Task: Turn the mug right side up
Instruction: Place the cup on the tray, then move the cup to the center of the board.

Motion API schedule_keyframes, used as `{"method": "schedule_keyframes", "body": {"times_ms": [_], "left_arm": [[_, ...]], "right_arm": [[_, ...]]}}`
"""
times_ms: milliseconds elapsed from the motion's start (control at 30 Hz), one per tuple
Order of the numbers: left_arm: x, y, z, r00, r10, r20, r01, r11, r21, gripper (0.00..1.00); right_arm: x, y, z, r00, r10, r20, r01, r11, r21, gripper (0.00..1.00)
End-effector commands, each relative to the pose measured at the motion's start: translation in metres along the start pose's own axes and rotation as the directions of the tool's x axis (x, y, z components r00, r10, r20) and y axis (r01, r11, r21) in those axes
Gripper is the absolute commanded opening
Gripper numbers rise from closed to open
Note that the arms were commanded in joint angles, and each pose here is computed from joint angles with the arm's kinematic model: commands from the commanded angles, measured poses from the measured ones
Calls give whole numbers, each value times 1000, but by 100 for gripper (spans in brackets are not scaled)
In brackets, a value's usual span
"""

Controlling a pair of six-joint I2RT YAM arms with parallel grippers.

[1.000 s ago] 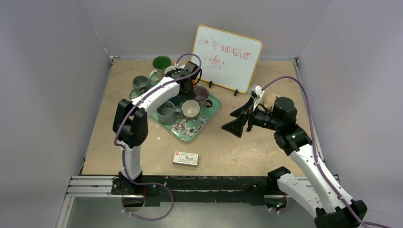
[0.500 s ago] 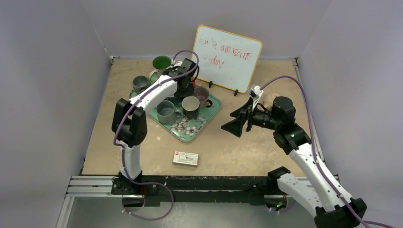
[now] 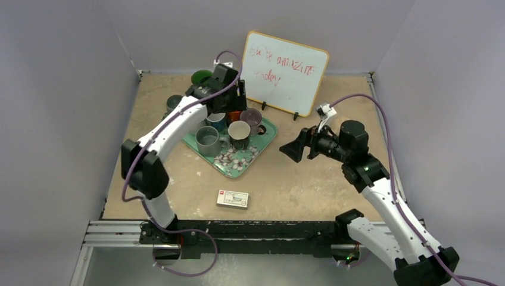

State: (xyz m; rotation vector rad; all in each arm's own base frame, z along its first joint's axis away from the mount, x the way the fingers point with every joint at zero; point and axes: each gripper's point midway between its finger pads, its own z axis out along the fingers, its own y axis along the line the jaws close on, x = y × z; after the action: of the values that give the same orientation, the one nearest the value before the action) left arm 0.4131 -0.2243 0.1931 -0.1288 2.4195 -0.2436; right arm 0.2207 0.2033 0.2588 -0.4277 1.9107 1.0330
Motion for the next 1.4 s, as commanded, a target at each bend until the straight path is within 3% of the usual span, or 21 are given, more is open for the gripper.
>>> {"method": "schedule_keyframes", "body": {"times_ms": [0, 33, 100, 200, 367, 433, 600, 700, 733, 1000, 1367], "left_arm": [[-24, -30, -75, 984, 106, 142, -142, 951, 274, 75], [-21, -35, -90, 980, 117, 160, -165, 929, 331, 86], [-8, -36, -111, 973, 139, 183, -204, 892, 404, 90], [3, -32, -143, 955, 163, 248, -265, 845, 463, 92], [28, -8, -178, 922, 201, 331, -346, 813, 468, 94], [42, 5, -178, 911, 227, 344, -372, 814, 446, 94], [72, 35, -174, 894, 287, 343, -412, 827, 382, 96], [83, 47, -170, 884, 318, 342, -434, 830, 351, 96], [85, 48, -168, 885, 315, 343, -432, 830, 353, 96], [91, 52, -170, 879, 351, 324, -456, 818, 350, 96], [86, 55, -179, 874, 329, 357, -451, 822, 346, 96]], "right_arm": [[-21, -35, -5, 994, 85, 64, -98, 963, 252, 99], [-17, -44, -5, 992, 118, 53, -128, 946, 297, 99], [-12, -64, -7, 987, 152, 56, -162, 901, 403, 99], [-6, -92, -9, 972, 217, 95, -234, 813, 533, 99], [5, -137, -25, 943, 290, 161, -308, 586, 750, 96], [7, -153, -33, 933, 295, 208, -334, 484, 809, 93], [16, -183, -35, 914, 292, 280, -370, 322, 871, 82], [13, -202, -33, 928, 246, 281, -345, 278, 896, 57], [12, -208, -35, 925, 239, 296, -352, 246, 903, 53], [27, -263, -38, 883, 300, 360, -396, 65, 916, 49], [26, -300, -44, 851, 329, 410, -434, 2, 901, 47]]}}
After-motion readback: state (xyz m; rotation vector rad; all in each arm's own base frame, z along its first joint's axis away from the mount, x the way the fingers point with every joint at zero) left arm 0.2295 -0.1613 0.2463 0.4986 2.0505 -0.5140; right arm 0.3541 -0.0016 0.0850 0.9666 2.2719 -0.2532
